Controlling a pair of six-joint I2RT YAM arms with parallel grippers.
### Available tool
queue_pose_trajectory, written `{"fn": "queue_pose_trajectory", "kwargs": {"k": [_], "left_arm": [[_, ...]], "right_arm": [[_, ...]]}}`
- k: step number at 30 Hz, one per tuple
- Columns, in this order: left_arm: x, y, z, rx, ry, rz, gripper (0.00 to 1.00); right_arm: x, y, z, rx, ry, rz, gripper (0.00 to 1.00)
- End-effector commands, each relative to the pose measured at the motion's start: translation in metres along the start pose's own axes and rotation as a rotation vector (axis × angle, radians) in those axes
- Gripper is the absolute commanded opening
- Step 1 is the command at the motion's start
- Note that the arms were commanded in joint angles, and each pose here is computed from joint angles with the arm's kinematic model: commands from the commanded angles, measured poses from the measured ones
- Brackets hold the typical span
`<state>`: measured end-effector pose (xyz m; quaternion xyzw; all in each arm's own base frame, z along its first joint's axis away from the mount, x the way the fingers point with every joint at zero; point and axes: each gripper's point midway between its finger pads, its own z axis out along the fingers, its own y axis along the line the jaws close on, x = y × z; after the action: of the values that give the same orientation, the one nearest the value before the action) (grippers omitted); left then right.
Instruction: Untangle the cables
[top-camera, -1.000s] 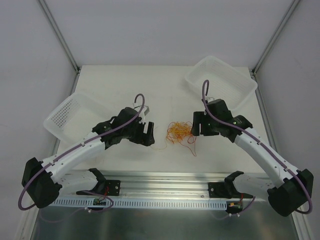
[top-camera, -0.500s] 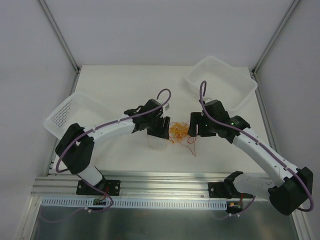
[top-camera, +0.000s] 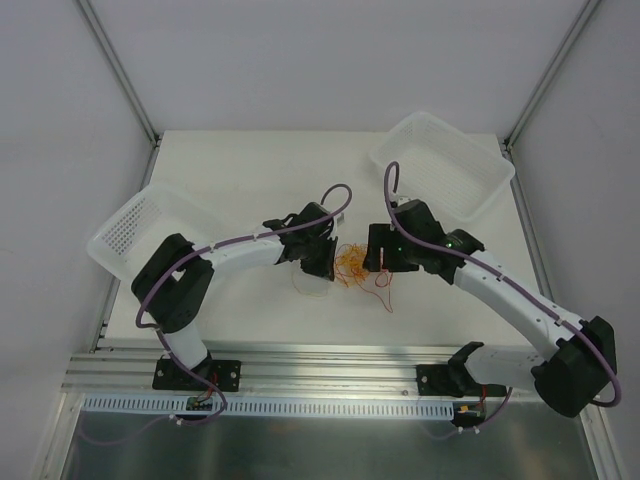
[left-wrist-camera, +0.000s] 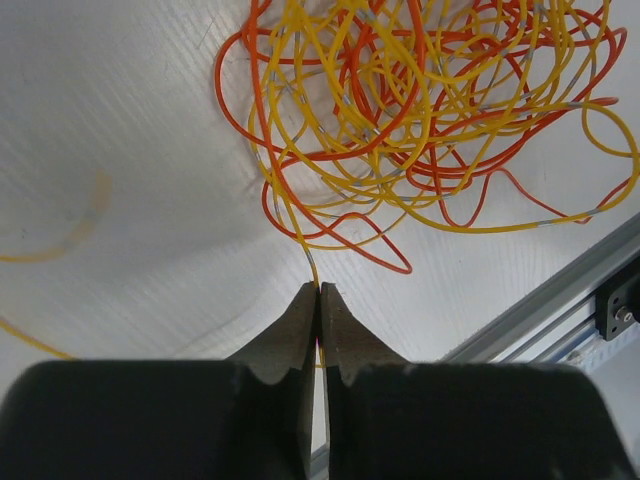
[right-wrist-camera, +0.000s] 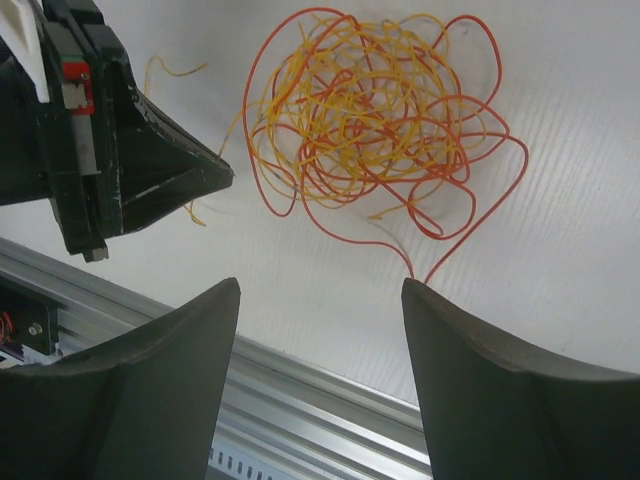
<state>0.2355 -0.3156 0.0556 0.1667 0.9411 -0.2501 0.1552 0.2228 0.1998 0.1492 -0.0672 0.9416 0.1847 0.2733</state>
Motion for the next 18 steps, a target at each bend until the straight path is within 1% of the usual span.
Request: {"fn": "queue_pose_trajectory", "kwargs": {"k": [1, 3, 5, 7, 8, 10, 13, 16, 18], "left_arm": [[-0.013, -0.012, -0.003, 0.028, -0.049, 0.028, 0.00], [-0.012, -0.013, -0.007, 0.031, -0.059, 0.032, 0.00], [-0.010, -0.012, -0.013, 0.028, -0.073, 0.032, 0.00], [-0.009, -0.011, -0.017, 0.029, -0.080, 0.028, 0.00], [-0.008, -0.013, -0.022, 0.037, -0.087, 0.023, 0.00], [-0.008, -0.015, -0.026, 0.049, -0.094, 0.019, 0.00], [-0.010, -0.021, -0.036, 0.067, -0.118, 0.020, 0.00], [-0.015, -0.024, -0.049, 0.074, -0.159, 0.027, 0.00], [-0.018, -0.025, -0.058, 0.074, -0.192, 0.040, 0.00]], "right_arm": [[-0.021, 0.014, 0.010, -0.024, -0.063, 0.039, 0.70], [-0.026, 0.019, 0.017, -0.035, -0.067, 0.051, 0.71], [-0.019, 0.025, 0.027, -0.059, -0.022, 0.067, 0.72], [-0.020, 0.031, 0.034, -0.073, -0.021, 0.073, 0.72], [-0.015, 0.032, 0.043, -0.062, 0.001, 0.066, 0.72], [-0.015, 0.033, 0.053, -0.036, 0.006, 0.058, 0.72], [-0.008, 0.021, 0.078, 0.049, 0.028, 0.056, 0.72], [0.004, 0.013, 0.100, 0.095, 0.065, 0.062, 0.69], [0.009, 0.006, 0.109, 0.123, 0.075, 0.063, 0.65]]}}
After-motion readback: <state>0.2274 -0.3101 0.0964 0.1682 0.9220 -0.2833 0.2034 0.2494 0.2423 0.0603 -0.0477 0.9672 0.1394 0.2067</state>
